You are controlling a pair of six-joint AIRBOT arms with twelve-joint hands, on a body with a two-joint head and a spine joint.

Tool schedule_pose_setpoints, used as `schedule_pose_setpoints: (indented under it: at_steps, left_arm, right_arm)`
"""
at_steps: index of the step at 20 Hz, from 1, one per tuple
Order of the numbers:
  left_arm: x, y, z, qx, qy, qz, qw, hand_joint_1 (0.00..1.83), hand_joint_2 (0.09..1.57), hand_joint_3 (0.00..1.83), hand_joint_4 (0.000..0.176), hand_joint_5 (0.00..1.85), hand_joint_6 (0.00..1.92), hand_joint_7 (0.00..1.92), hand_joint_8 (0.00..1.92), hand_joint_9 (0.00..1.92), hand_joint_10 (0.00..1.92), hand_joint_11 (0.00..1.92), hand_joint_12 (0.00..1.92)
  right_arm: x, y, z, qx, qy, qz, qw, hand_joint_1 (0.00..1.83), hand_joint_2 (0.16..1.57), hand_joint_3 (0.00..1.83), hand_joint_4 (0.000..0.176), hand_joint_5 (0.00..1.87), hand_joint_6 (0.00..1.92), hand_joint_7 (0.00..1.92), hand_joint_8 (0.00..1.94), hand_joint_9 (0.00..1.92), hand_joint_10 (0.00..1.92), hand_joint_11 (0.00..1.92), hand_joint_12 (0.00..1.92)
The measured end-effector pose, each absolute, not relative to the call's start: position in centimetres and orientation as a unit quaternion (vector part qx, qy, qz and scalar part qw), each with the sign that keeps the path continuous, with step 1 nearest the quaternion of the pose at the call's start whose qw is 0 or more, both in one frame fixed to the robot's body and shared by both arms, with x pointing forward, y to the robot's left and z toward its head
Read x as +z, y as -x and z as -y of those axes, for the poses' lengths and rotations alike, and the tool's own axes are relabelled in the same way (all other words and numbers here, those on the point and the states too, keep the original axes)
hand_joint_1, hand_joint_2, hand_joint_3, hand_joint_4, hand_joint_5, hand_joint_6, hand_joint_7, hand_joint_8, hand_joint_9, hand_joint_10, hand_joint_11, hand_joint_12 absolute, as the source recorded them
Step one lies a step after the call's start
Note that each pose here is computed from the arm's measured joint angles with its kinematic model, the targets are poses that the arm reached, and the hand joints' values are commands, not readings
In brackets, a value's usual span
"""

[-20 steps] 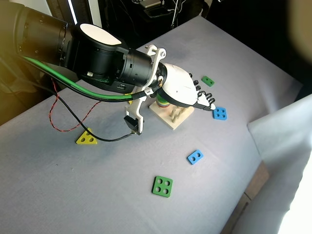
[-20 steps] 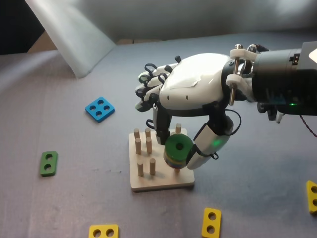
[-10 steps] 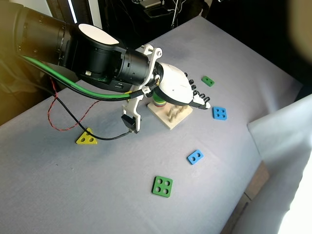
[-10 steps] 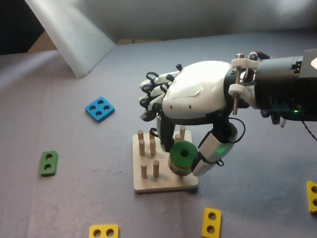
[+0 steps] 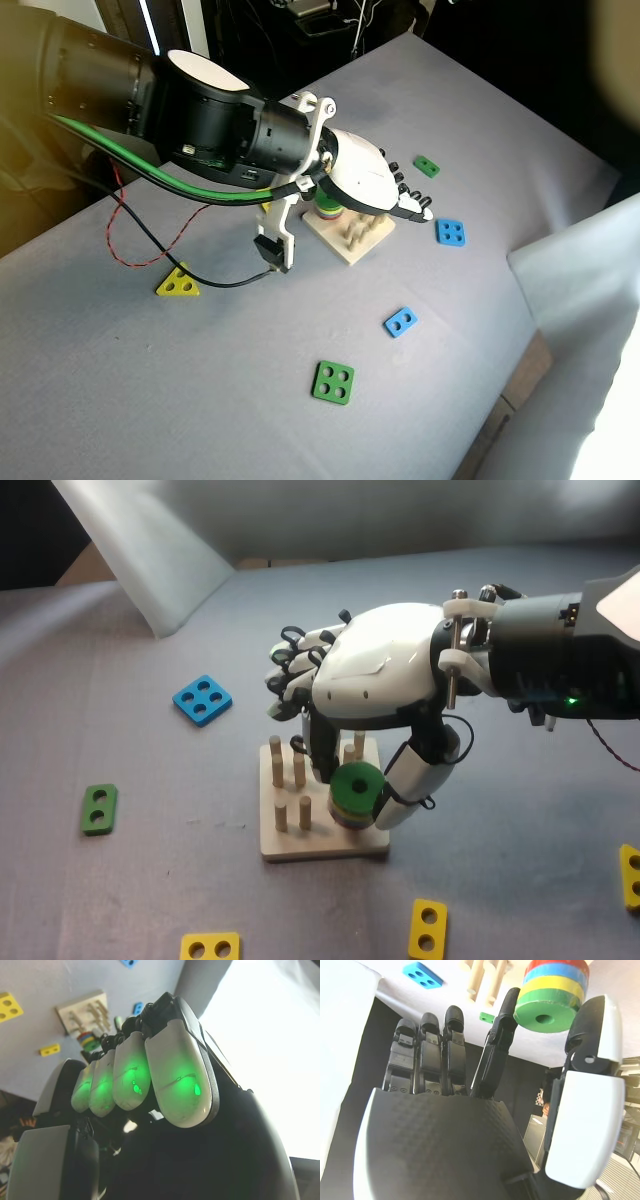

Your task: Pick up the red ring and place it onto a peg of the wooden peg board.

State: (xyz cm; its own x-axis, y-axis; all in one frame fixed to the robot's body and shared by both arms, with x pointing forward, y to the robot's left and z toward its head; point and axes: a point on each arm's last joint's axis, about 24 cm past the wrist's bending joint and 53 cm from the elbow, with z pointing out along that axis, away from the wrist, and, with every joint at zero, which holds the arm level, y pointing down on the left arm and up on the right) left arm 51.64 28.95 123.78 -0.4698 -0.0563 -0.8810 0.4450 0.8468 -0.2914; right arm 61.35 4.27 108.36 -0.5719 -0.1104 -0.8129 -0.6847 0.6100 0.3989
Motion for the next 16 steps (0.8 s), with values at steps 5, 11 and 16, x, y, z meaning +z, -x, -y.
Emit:
schedule_pose_setpoints:
  at_steps: [5, 11, 16]
  left_arm:
    - [123.74, -51.61, -28.91, -0.250, -0.120, -0.820, 0.500, 0.64, 1.54, 0.01, 0.176, 1.46, 1.92, 1.61, 1.92, 1.65, 1.92, 1.80, 1.92]
    - [123.73, -51.61, -28.92, -0.250, -0.120, -0.820, 0.500, 0.69, 1.53, 0.00, 0.176, 1.45, 1.92, 1.60, 1.92, 1.65, 1.92, 1.81, 1.92]
    - [123.74, -51.60, -28.92, -0.250, -0.120, -0.820, 0.500, 0.69, 1.53, 0.00, 0.176, 1.45, 1.92, 1.60, 1.92, 1.65, 1.92, 1.80, 1.92]
  right_arm:
    - [108.26, -61.41, -4.13, 0.363, 0.249, -0.807, 0.393, 0.59, 0.92, 0.00, 0.176, 0.78, 0.19, 0.23, 0.00, 0.09, 0.00, 0.00, 0.00]
    - [107.98, -61.15, -4.30, 0.365, 0.250, -0.808, 0.389, 0.30, 0.62, 0.00, 0.176, 0.19, 0.00, 0.07, 0.00, 0.03, 0.00, 0.00, 0.00]
    - [107.98, -61.19, -4.26, 0.363, 0.251, -0.808, 0.391, 0.16, 0.58, 0.00, 0.176, 0.07, 0.00, 0.04, 0.01, 0.01, 0.00, 0.00, 0.00]
